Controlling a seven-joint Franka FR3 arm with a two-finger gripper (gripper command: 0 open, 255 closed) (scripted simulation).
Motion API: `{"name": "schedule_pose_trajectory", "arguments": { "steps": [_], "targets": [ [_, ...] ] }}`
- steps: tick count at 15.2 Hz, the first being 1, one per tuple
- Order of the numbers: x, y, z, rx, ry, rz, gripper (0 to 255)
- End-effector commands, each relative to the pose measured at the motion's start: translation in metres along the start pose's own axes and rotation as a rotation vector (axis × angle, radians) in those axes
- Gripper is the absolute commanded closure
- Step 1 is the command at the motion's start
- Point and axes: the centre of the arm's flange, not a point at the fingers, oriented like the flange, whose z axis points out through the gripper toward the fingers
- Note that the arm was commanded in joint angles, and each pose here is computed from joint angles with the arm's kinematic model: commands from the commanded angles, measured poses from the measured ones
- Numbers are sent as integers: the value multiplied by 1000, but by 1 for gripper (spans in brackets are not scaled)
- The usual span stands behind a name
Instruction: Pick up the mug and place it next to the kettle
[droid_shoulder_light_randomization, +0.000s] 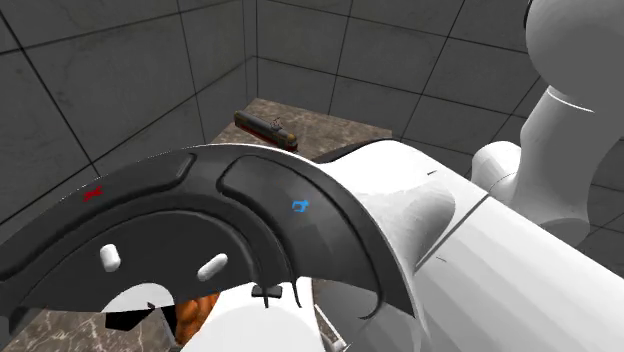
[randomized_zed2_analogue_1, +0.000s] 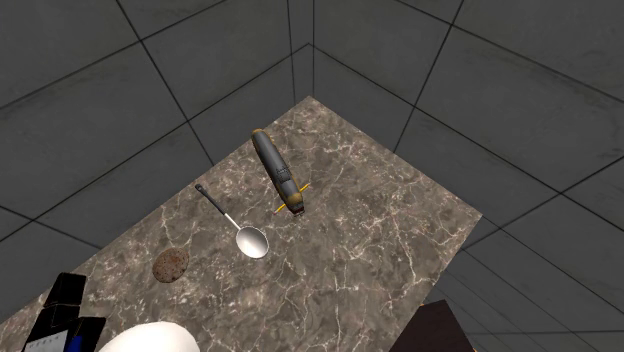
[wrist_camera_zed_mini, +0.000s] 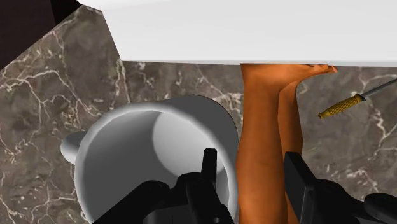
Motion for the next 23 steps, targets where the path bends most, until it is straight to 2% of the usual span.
{"name": "schedule_pose_trajectory", "arguments": {
  "steps": [1, 9, 16, 17, 22, 23],
  "targets": [
    [1, 0, 10, 2, 1, 0, 255],
    [1, -3, 50, 2, 1, 0, 255],
    [1, -3, 50, 2, 1, 0, 255],
    [2, -2, 48, 2, 1, 0, 0],
    [1, -3, 50, 2, 1, 0, 0],
    [1, -3, 37, 2, 1, 0, 0]
  ]
}}
